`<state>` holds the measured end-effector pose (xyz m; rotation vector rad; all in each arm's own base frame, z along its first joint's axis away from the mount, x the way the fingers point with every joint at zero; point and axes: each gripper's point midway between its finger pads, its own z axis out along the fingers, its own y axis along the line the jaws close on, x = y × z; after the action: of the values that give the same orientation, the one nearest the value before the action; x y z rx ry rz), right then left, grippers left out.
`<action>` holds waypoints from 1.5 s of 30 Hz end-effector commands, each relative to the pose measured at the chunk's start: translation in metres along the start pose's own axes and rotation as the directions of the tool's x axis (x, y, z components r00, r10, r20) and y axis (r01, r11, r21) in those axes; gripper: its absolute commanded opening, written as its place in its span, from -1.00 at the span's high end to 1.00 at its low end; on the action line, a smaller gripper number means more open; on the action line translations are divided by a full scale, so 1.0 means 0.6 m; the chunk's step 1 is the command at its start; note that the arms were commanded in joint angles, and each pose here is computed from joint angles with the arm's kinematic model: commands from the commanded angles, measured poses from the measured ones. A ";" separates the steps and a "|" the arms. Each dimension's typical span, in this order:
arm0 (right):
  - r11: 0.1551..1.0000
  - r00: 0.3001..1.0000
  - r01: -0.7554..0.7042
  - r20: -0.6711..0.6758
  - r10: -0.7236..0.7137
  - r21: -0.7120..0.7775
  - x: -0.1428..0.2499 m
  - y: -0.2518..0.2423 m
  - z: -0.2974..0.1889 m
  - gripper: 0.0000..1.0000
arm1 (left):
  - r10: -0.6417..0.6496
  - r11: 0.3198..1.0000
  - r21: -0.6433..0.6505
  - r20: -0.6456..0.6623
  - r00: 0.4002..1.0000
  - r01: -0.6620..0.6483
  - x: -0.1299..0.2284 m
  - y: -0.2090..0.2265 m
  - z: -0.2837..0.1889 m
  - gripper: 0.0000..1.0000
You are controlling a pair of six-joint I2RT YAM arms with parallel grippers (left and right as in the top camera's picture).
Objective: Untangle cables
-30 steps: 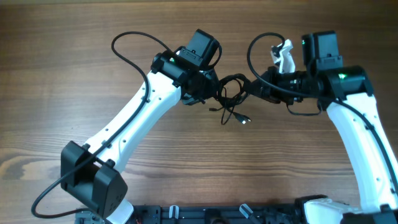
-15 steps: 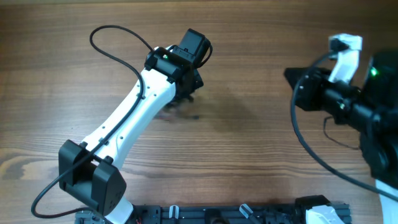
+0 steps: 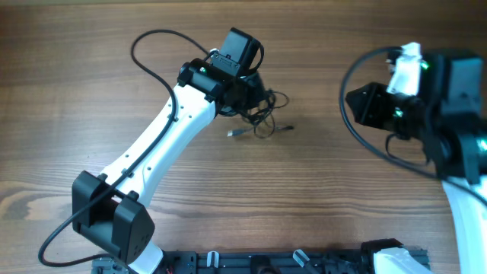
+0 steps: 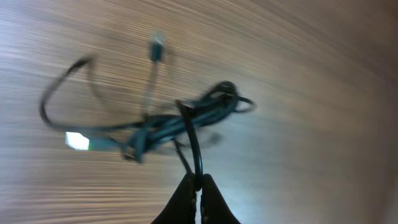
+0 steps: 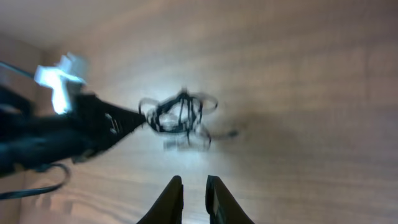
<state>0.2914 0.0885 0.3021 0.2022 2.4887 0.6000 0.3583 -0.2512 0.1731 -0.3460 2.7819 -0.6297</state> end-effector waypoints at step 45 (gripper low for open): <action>0.975 0.913 0.219 -0.360 -0.191 0.038 0.041 -0.086 0.203 -0.08 | 0.141 0.796 0.602 -0.276 0.951 0.057 0.090 -0.181 -0.178 0.92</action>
<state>0.3388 0.0971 0.1829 -0.1533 2.8187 0.4999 0.2970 -0.3255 0.2899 -0.0555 2.6736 -1.5889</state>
